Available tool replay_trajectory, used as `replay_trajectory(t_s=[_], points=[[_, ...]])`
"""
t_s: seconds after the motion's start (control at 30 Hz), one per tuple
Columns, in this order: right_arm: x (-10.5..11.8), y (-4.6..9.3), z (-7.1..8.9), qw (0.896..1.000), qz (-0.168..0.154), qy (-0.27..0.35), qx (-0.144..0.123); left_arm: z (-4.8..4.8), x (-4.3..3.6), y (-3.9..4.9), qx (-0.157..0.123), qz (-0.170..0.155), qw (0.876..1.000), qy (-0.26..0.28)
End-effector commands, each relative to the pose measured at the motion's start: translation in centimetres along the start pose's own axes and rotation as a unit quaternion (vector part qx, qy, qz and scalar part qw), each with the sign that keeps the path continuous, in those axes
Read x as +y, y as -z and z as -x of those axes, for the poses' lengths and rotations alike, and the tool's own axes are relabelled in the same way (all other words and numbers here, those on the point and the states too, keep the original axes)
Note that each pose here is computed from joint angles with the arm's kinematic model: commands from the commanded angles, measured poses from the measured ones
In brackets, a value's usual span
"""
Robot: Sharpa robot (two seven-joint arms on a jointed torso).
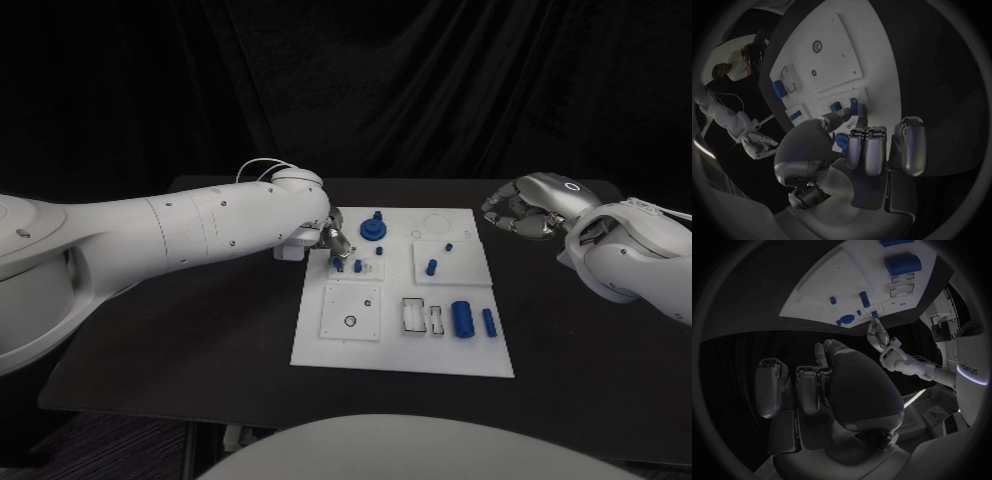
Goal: Assemble the parts on the task board
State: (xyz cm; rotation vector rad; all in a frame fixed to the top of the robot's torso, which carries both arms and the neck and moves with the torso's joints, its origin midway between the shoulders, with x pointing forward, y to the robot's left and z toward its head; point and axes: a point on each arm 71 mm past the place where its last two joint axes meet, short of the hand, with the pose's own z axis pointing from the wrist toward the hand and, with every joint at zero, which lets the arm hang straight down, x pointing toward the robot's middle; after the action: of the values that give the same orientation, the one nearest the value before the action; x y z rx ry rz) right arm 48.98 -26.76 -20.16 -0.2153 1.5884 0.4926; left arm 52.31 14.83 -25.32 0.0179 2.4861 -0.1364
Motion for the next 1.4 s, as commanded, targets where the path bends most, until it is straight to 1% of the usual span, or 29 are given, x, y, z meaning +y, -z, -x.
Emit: replay_trajectory(t_s=[0.03, 0.5, 0.77, 1.1, 1.4], points=[[-0.1, 0.0, -0.1, 1.000, -0.008, 0.001, 0.001, -0.19, -0.21, -0.01, 0.003, -0.006, 1.000, -0.002], [-0.2, 0.1, -0.1, 1.000, -0.008, 0.001, 0.001, -0.49, -0.31, -0.29, 0.002, -0.010, 1.000, 0.001], [-0.2, 0.1, -0.1, 1.000, -0.009, 0.001, 0.003, -0.82, -0.35, -0.35, 0.005, -0.010, 1.000, 0.000], [-0.2, 0.1, -0.1, 1.000, -0.011, 0.001, 0.005, -1.49, -0.47, -0.45, 0.012, -0.010, 1.000, -0.002], [-0.3, 0.1, -0.1, 1.000, -0.011, 0.001, 0.006, -1.70, -0.55, -0.46, 0.009, -0.012, 1.000, 0.001]])
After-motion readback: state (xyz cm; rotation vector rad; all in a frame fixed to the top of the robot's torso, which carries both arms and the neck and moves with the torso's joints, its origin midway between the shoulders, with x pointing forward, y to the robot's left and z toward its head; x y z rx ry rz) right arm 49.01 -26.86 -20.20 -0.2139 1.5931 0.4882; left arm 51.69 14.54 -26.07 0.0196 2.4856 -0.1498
